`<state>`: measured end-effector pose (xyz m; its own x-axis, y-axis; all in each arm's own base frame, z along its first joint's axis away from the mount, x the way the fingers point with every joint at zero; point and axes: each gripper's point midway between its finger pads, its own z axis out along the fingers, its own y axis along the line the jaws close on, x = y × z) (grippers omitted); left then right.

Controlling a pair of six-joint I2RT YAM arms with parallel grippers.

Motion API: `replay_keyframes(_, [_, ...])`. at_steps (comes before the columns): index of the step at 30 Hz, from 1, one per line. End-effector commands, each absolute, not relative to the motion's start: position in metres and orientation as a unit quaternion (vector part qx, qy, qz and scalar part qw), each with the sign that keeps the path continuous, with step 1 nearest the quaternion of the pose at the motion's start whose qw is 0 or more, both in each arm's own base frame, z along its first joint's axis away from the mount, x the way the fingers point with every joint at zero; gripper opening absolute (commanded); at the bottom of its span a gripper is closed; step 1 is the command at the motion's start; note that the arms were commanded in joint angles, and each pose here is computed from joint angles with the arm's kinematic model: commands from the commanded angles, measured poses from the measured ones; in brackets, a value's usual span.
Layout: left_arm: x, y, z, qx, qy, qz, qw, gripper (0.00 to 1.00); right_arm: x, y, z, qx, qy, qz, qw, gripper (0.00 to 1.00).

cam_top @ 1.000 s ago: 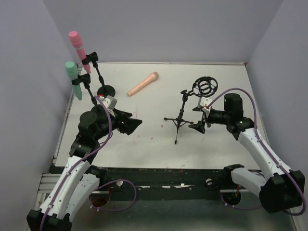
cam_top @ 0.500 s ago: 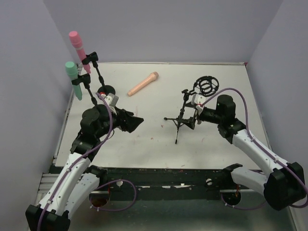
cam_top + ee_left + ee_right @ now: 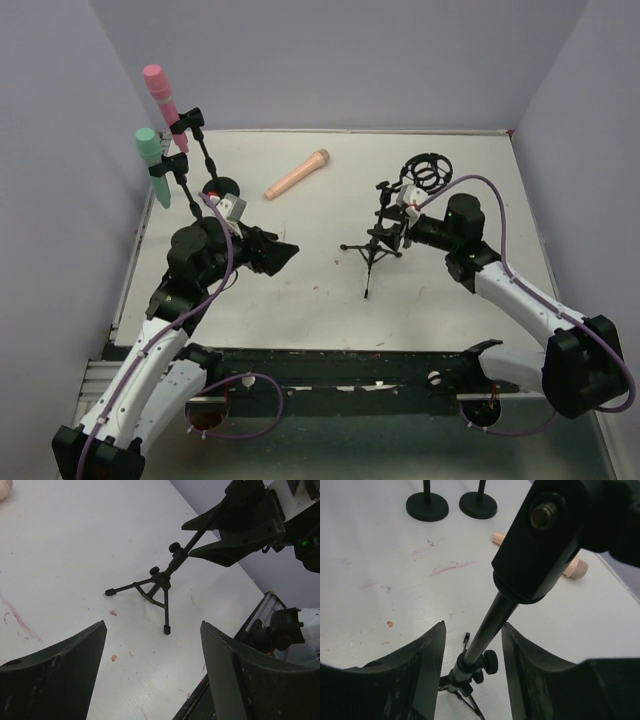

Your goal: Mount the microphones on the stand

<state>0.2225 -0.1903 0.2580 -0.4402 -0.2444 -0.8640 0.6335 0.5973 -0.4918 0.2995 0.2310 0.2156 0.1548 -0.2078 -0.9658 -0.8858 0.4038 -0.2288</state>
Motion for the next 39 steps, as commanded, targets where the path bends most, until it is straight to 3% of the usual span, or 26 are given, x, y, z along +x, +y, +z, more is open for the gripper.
replay_keyframes(1, [0.219, -0.186, 0.259, 0.135, 0.731, -0.417, 0.523, 0.84, 0.313, 0.236, 0.236, -0.458, 0.57, 0.273, 0.626, 0.45])
replay_keyframes(3, [0.217, -0.186, 0.257, 0.136, 0.731, -0.417, 0.524, 0.84, 0.314, 0.237, 0.239, -0.465, 0.567, 0.27, 0.624, 0.29])
replay_keyframes(5, [0.217, -0.185, 0.256, 0.137, 0.731, -0.416, 0.523, 0.84, 0.317, 0.237, 0.245, -0.47, 0.565, 0.266, 0.624, 0.19])
replay_keyframes(12, [0.215, -0.184, 0.253, 0.146, 0.733, -0.409, 0.523, 0.84, 0.353, 0.238, 0.273, -0.462, 0.568, 0.229, 0.641, 0.09])
replay_keyframes(23, [0.211, -0.182, 0.245, 0.161, 0.734, -0.398, 0.526, 0.84, 0.449, 0.216, 0.269, -0.368, 0.633, 0.222, 0.643, 0.11])
replay_keyframes(31, [0.214, -0.18, 0.241, 0.169, 0.738, -0.384, 0.528, 0.84, 0.462, 0.21, 0.245, -0.368, 0.654, 0.222, 0.622, 0.15])
replay_keyframes(33, [0.215, -0.179, 0.239, 0.171, 0.74, -0.38, 0.527, 0.84, 0.456, 0.212, 0.241, -0.376, 0.654, 0.231, 0.615, 0.19])
replay_keyframes(39, [0.226, -0.178, 0.24, 0.171, 0.754, -0.362, 0.521, 0.85, 0.447, 0.212, 0.23, -0.379, 0.663, 0.239, 0.6, 0.44])
